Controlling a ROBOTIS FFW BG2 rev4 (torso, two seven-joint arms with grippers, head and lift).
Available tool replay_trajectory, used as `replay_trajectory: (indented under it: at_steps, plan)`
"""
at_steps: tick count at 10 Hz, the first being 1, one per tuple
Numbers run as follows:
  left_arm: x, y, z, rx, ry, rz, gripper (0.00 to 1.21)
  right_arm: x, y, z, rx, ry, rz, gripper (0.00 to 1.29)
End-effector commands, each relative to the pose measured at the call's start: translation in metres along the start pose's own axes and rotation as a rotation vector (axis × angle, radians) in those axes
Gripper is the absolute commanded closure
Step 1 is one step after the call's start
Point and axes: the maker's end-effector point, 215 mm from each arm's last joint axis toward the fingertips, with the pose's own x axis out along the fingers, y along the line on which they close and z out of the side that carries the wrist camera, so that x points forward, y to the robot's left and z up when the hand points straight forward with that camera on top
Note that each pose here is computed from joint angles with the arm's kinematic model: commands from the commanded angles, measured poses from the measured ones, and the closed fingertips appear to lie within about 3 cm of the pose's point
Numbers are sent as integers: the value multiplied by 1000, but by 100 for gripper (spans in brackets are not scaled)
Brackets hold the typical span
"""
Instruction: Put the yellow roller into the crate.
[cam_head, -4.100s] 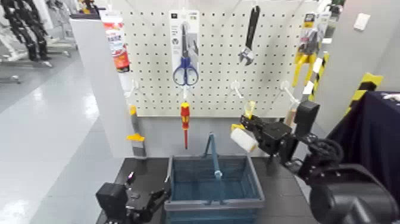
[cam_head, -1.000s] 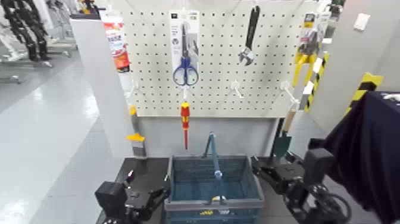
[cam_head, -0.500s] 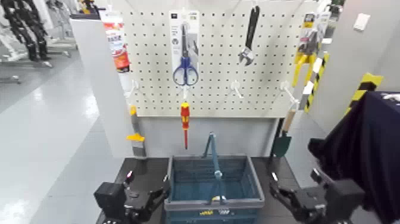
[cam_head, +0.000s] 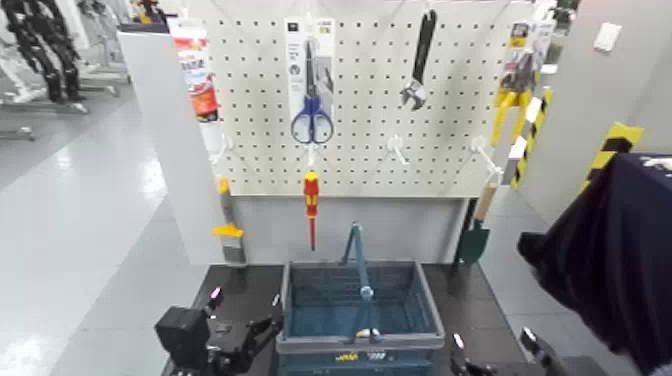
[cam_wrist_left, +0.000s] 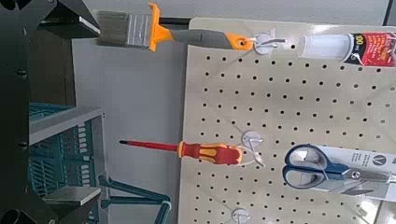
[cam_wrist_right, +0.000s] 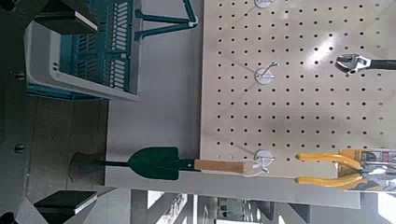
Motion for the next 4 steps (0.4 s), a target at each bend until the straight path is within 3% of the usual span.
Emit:
replay_trajectory:
  at_steps: [1, 4]
  plan:
    - [-1, -1, 0, -1, -1, 0, 11, -4, 5, -7, 13, -2, 2, 9]
    - [-1, 0, 0, -2, 0, 2, 11, -2, 7, -8, 16, -6, 3, 9]
